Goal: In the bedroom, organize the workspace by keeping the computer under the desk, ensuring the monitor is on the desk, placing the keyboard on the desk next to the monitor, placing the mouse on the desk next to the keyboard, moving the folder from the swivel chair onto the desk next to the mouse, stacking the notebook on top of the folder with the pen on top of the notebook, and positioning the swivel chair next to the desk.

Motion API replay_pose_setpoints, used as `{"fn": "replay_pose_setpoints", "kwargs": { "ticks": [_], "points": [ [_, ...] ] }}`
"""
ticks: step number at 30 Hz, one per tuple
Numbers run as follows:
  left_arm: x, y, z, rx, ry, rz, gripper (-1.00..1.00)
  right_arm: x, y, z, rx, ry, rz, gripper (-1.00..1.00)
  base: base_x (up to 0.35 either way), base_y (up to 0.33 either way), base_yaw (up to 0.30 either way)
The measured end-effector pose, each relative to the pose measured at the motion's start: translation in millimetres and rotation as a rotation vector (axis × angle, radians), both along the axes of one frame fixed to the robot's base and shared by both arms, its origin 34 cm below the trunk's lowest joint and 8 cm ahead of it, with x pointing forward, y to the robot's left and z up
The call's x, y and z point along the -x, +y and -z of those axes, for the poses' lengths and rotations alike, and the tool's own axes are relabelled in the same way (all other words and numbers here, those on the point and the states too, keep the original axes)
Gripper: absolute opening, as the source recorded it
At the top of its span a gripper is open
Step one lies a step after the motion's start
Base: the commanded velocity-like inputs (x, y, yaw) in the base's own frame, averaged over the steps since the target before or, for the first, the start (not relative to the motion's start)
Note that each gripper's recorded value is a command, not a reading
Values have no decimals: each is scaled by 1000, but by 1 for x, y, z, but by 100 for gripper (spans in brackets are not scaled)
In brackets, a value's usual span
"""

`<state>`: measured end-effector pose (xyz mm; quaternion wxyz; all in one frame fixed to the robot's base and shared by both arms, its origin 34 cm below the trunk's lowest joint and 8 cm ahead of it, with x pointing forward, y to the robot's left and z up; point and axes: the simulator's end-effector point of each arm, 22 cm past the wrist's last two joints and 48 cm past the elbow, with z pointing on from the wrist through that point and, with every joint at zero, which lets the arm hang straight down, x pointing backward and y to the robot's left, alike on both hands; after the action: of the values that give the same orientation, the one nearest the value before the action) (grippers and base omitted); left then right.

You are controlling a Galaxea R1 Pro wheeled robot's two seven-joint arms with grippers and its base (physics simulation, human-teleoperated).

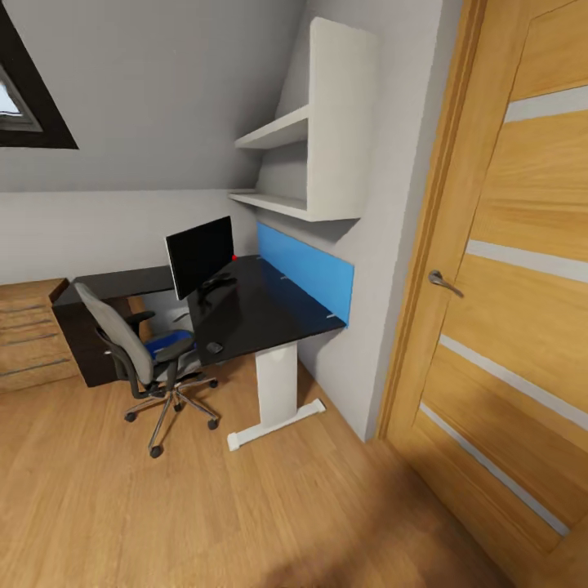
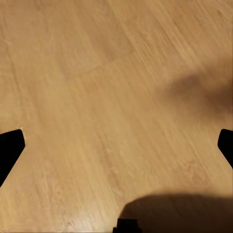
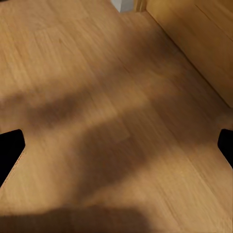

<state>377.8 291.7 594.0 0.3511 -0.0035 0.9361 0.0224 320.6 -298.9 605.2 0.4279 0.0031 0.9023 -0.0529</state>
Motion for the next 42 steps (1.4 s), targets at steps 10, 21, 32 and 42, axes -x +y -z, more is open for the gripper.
{"fn": "replay_pose_setpoints", "kwargs": {
  "ticks": [10,21,32,42],
  "points": [
    [0,3,0,1,-1,-16,100,1,5,1,-2,4,-32,100,60,65,28],
    [1,4,0,1,1,-17,100,2,5,1,-2,4,-33,100,271,222,169],
    [1,4,0,-1,1,-16,100,6,10,3,-2,19,-68,100,117,77,17],
    [1,8,0,-3,1,-25,100,11,11,5,-3,31,-66,100,2,37,1]
  ]
}}
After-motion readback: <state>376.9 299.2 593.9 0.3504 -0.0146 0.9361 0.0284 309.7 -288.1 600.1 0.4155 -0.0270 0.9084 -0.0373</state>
